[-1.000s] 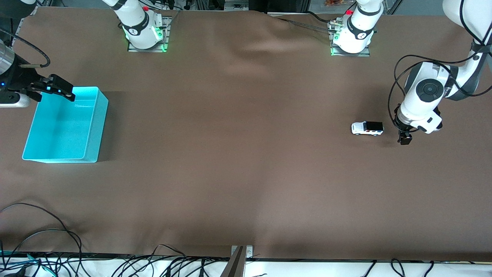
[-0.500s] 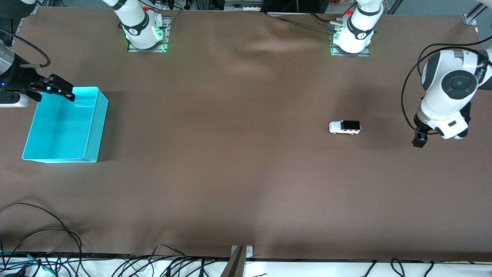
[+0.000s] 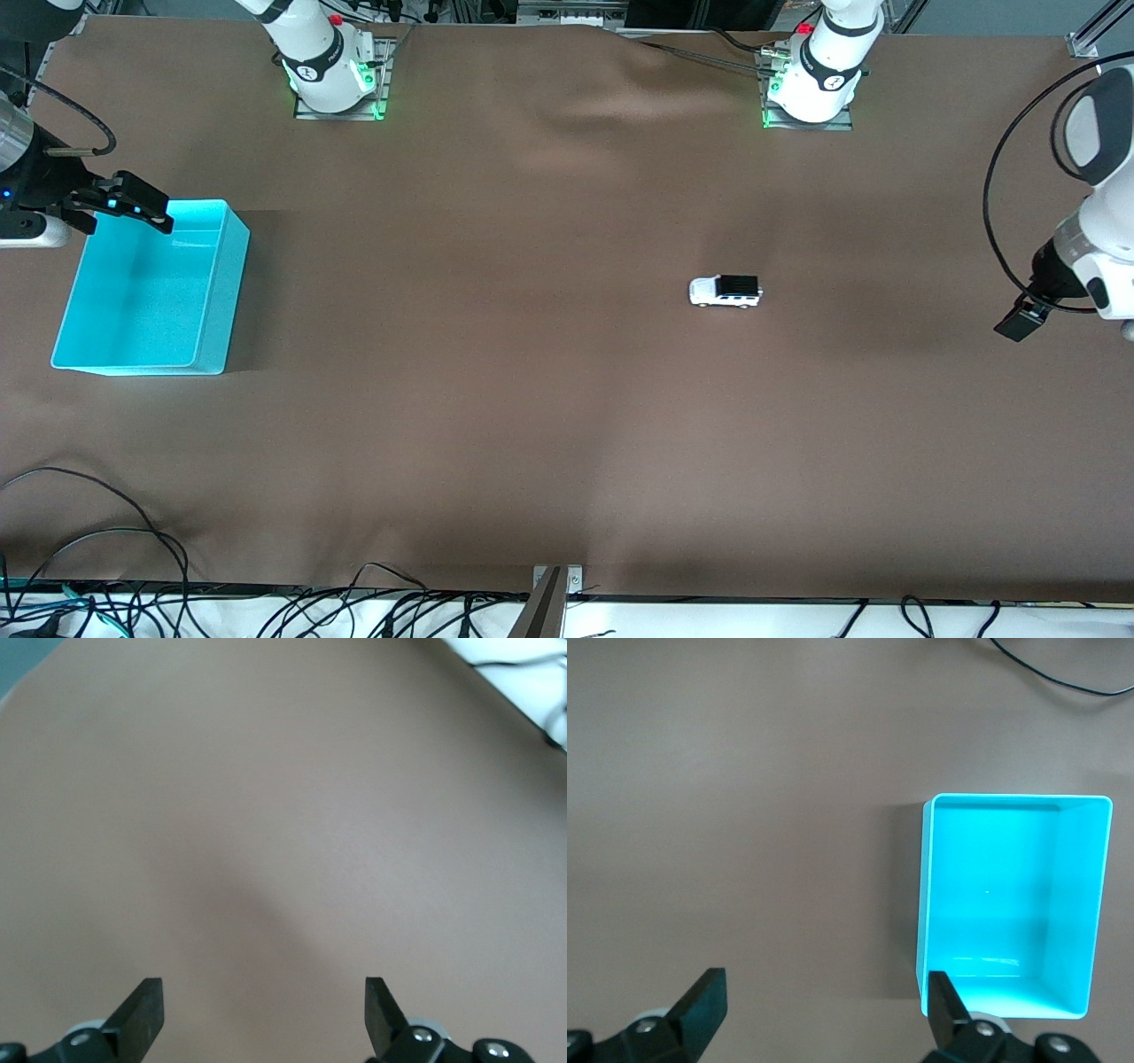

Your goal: Wind and store white jeep toy

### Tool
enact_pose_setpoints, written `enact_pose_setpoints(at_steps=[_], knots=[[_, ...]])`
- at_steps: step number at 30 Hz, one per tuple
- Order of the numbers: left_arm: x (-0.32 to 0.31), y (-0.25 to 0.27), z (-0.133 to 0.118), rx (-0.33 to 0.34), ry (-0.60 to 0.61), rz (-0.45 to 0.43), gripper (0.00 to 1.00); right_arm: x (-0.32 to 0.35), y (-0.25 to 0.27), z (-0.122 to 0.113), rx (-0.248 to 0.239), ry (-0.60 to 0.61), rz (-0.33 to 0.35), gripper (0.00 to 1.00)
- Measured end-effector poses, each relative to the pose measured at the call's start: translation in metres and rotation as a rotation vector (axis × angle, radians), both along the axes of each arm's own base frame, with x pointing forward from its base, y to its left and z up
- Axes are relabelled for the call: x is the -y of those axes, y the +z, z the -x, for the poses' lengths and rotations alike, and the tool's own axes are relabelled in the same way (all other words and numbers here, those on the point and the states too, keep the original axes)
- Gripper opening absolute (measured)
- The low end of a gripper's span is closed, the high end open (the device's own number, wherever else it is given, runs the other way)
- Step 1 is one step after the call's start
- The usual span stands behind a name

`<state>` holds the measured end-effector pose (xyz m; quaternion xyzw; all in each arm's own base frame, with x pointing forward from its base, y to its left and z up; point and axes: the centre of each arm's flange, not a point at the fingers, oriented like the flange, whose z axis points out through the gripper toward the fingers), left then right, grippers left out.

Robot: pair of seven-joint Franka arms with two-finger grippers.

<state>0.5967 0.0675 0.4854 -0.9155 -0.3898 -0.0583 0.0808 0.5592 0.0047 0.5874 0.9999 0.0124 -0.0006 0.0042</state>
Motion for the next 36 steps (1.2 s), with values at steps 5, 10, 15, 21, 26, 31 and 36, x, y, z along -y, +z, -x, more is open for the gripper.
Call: enact_pose_setpoints(at_steps=[5,10,15,21,26,31,36], knots=[[-0.004,0.023,-0.001,-0.057,-0.212,-0.006,1.0,0.0,0.0,0.0,0.0,0.0,0.0,1.0],[-0.005,0.049,0.0,-0.093,-0.377,0.033,1.0,0.0,0.0,0.0,0.0,0.0,0.0,1.0],[-0.006,0.078,0.002,-0.112,-0.492,0.07,1.0,0.0,0.0,0.0,0.0,0.0,0.0,1.0],[0.002,0.102,0.004,-0.093,-0.583,0.129,1.0,0.0,0.0,0.0,0.0,0.0,0.0,1.0],[0.015,0.107,0.003,-0.085,-0.631,0.139,1.0,0.0,0.0,0.0,0.0,0.0,0.0,1.0],[0.027,0.107,0.004,-0.098,-0.651,0.145,1.0,0.0,0.0,0.0,0.0,0.0,0.0,1.0],[0.027,0.107,0.004,-0.1,-0.651,0.147,1.0,0.0,0.0,0.0,0.0,0.0,0.0,1.0]])
